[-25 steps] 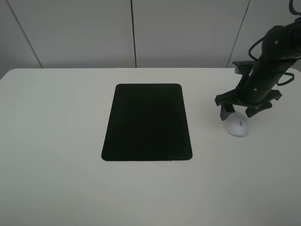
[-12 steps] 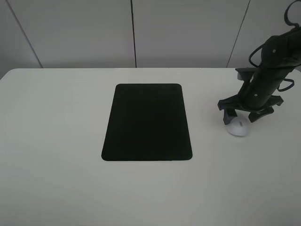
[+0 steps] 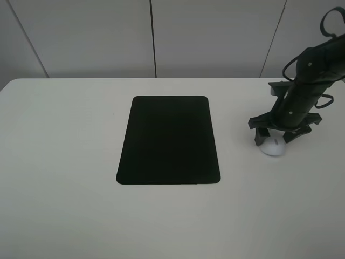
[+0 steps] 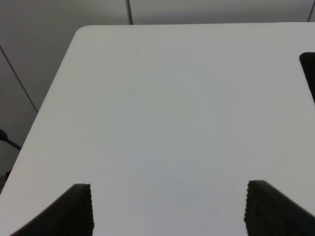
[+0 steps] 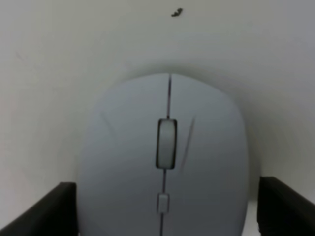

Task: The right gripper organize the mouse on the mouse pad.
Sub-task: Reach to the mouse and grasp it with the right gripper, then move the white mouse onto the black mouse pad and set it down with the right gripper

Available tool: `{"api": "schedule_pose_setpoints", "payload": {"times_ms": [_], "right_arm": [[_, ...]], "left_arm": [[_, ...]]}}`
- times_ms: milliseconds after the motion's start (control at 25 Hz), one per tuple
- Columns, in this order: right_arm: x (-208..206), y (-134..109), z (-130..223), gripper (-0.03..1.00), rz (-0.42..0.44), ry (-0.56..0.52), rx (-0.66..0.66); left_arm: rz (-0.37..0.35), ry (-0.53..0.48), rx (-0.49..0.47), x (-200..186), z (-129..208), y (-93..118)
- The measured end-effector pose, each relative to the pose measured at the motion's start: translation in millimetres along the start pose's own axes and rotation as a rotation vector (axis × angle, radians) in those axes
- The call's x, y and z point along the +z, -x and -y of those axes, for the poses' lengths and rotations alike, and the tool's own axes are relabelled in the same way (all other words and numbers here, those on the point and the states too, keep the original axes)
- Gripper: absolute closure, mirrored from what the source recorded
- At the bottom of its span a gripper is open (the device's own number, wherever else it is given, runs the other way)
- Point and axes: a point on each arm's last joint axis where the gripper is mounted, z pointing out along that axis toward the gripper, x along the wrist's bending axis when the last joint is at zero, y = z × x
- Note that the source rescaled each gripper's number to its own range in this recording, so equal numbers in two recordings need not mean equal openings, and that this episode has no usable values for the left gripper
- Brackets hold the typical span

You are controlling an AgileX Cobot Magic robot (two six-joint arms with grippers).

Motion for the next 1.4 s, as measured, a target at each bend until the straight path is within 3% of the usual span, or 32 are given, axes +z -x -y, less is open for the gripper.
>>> {"api": "schedule_pose_setpoints", "payload": {"times_ms": [840, 920, 960, 1000, 1040, 1400], "right_arm": [[6.6, -0.5, -1.2, 0.12, -0.001, -0.001, 0.000], [6.8, -0.5, -1.3, 0.27, -0.001, -0.002, 0.000], [6.9, -0.5, -1.3, 0.50, -0.001, -0.002, 0.004], [6.9, -0.4, -1.3, 0.87, -0.001, -0.002, 0.011], [6.9, -0.4, -1.3, 0.97, -0.001, -0.002, 0.021], [7.0, -0.4, -1.6, 0.97, 0.000, -0.002, 0.039]], "left_arm": [[0.000, 0.000, 0.000, 0.0, 0.0, 0.0], [0.000, 0.000, 0.000, 0.0, 0.0, 0.0], [0.000, 0.000, 0.000, 0.0, 0.0, 0.0], [0.000, 0.000, 0.000, 0.0, 0.0, 0.0], [0.000, 0.000, 0.000, 0.0, 0.0, 0.0], [0.000, 0.000, 0.000, 0.0, 0.0, 0.0]]}}
